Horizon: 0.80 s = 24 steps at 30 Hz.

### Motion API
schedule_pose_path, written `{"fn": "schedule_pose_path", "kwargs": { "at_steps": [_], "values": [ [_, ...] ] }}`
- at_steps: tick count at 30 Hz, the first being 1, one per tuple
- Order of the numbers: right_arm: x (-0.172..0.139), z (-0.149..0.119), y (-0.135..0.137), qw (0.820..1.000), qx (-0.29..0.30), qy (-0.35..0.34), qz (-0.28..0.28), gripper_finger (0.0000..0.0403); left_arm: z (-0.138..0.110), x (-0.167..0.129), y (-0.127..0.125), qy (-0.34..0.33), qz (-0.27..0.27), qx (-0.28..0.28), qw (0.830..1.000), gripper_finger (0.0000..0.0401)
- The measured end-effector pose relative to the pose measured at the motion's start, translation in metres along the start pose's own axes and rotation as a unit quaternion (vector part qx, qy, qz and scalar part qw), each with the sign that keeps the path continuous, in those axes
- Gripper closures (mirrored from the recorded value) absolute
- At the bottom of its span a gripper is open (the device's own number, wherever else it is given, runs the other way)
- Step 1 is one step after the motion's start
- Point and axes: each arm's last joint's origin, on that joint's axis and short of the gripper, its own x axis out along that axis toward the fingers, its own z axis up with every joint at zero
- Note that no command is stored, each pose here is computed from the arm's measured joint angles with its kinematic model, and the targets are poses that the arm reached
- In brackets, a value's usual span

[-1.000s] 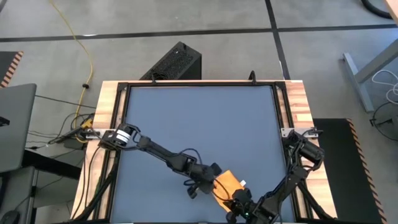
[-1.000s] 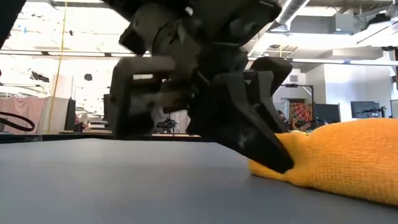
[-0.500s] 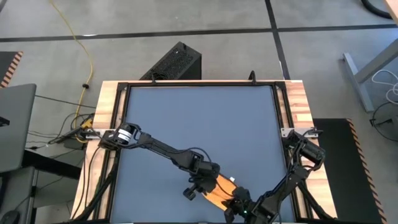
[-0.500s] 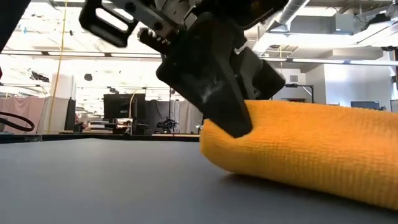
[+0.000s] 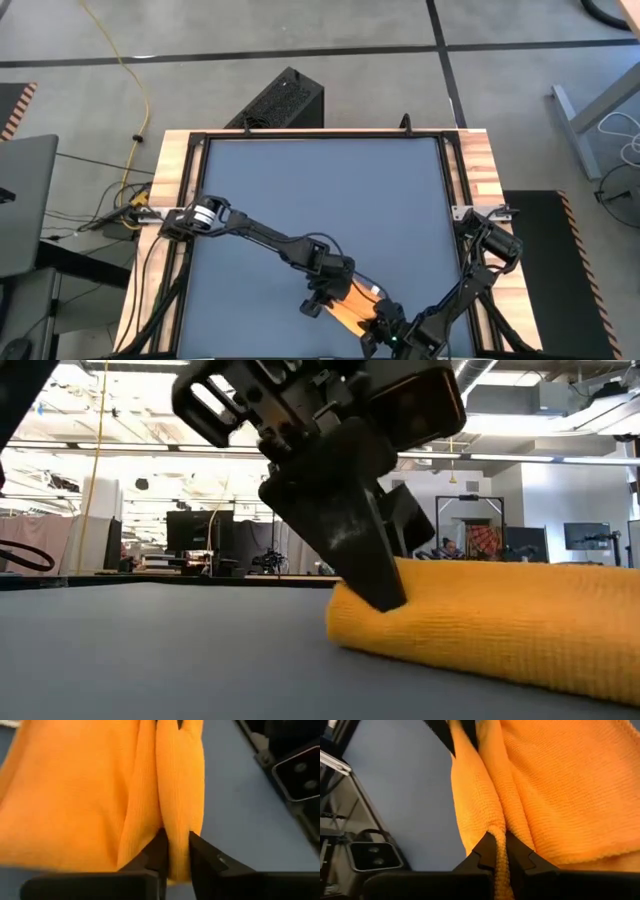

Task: Roll towel
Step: Roll the orange microfiber cloth

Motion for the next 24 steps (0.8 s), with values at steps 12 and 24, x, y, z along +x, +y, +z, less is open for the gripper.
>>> {"fn": "schedule_pose_path", "kwargs": {
  "at_steps": [12, 24],
  "values": [
    [0.003, 0.001, -0.018, 1.0, 0.01, -0.008, -0.025, 0.0371, -0.01, -0.039, 0.009, 0.041, -0.012, 0.004, 0.999, 0.0295],
    [0.005, 0.001, -0.021, 1.0, 0.006, -0.013, -0.028, 0.0371, 0.017, -0.045, -0.066, -0.22, 0.004, 0.184, 0.958, 0.0341]
  ]
}}
